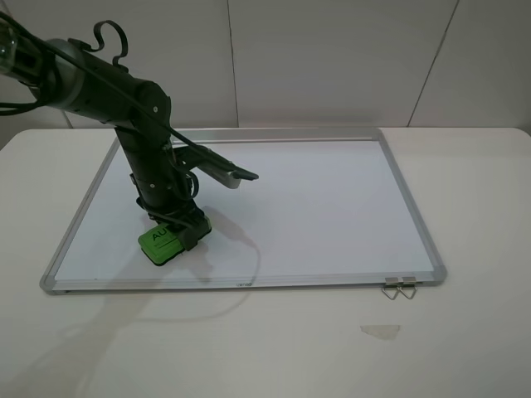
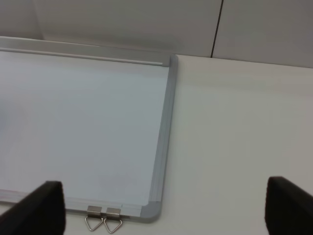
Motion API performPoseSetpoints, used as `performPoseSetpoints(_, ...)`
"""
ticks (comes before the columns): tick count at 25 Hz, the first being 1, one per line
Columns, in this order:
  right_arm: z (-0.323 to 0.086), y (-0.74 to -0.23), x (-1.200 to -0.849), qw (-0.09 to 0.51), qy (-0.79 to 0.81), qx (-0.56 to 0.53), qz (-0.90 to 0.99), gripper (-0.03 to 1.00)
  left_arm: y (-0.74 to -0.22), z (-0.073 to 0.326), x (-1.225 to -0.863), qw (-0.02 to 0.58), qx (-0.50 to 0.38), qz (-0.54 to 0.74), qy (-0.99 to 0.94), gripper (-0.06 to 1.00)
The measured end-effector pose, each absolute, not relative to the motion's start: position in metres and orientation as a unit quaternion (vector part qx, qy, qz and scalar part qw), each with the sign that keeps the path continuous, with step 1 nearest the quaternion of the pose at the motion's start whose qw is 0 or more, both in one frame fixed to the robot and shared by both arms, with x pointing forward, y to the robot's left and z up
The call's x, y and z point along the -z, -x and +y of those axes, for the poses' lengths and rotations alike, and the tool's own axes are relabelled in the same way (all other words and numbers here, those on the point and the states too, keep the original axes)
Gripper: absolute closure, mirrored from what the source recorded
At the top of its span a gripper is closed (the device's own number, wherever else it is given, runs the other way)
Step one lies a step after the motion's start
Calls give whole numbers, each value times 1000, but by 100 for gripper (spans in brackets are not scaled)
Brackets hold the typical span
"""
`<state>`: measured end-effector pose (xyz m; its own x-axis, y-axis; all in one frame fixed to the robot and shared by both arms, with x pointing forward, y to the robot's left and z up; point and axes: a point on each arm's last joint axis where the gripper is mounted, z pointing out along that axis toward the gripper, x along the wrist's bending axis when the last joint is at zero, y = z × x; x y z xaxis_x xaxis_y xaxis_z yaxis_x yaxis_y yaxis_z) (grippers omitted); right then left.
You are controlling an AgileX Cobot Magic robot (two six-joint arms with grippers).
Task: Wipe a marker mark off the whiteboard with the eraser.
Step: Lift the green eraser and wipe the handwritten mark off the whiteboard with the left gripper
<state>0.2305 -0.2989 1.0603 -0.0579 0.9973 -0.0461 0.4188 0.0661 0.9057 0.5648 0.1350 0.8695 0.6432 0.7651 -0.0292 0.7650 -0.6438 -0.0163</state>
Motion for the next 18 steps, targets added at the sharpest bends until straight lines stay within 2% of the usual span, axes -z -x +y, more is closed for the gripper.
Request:
performPoseSetpoints(12,-299,-230,-1060,383,-570,-378,622,15,-588,184,-870,-7,0,-496,868,35)
performPoseSetpoints(18,-299,-230,-1060,383,-570,-378,622,15,-588,181,-870,-8,0,-494,869,35)
